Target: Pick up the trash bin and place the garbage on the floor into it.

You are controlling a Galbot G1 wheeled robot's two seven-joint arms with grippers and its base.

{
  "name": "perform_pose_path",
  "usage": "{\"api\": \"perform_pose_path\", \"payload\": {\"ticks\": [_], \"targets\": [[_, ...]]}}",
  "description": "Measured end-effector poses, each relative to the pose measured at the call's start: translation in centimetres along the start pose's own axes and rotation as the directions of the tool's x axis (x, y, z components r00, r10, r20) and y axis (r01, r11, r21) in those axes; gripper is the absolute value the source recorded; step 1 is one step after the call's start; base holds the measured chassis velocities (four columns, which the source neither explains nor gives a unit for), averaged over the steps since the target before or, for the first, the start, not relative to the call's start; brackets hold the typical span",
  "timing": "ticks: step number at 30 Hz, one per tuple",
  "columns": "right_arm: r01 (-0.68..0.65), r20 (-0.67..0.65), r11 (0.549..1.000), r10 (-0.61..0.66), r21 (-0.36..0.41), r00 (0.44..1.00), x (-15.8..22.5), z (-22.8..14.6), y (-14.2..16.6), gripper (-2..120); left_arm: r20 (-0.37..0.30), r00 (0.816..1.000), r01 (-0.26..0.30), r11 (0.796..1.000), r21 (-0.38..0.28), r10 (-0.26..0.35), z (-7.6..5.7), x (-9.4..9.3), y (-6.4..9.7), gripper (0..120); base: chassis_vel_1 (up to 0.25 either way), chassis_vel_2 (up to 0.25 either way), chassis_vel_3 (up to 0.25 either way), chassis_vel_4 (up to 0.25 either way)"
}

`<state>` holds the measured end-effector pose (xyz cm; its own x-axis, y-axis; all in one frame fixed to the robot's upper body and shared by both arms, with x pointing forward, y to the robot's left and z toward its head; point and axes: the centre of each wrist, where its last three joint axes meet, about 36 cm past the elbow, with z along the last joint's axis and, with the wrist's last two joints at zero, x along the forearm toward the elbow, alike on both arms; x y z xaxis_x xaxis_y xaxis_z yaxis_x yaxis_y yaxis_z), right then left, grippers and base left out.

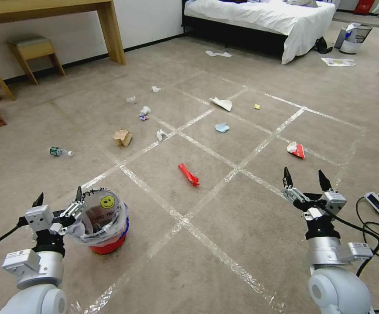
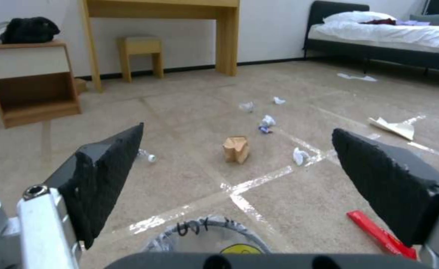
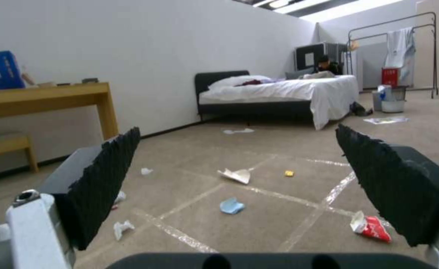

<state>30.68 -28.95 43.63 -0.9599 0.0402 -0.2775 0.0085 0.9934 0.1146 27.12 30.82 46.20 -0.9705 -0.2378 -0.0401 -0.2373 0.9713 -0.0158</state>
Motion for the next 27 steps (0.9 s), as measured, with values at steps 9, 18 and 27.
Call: {"api": "perform_pose_path", "payload": {"ticks": [9,18,27], "targets": [[-0.001,0.006,1.0,0.001,-0.004,1.0,-0.1,-0.2,-0.1,100,-0.004,1.0,0.002,1.0,0.002,-0.002,0.2,-0.1,-0.1,100,0.0,0.0,0.0,0.0],[-0.005,0.005,1.0,0.005,-0.008,1.0,-0.3,0.0,-0.2,100,-0.07,0.998,-0.007,1.0,0.003,0.007,0.4,0.1,0.3,100,0.0,0.0,0.0,0.0],[-0.013,-0.006,1.0,0.013,-0.006,1.0,-0.7,0.7,-0.8,100,-0.377,0.921,-0.049,0.99,0.132,0.096,-1.9,-2.0,3.7,100,0.0,0.0,0.0,0.0]]}}
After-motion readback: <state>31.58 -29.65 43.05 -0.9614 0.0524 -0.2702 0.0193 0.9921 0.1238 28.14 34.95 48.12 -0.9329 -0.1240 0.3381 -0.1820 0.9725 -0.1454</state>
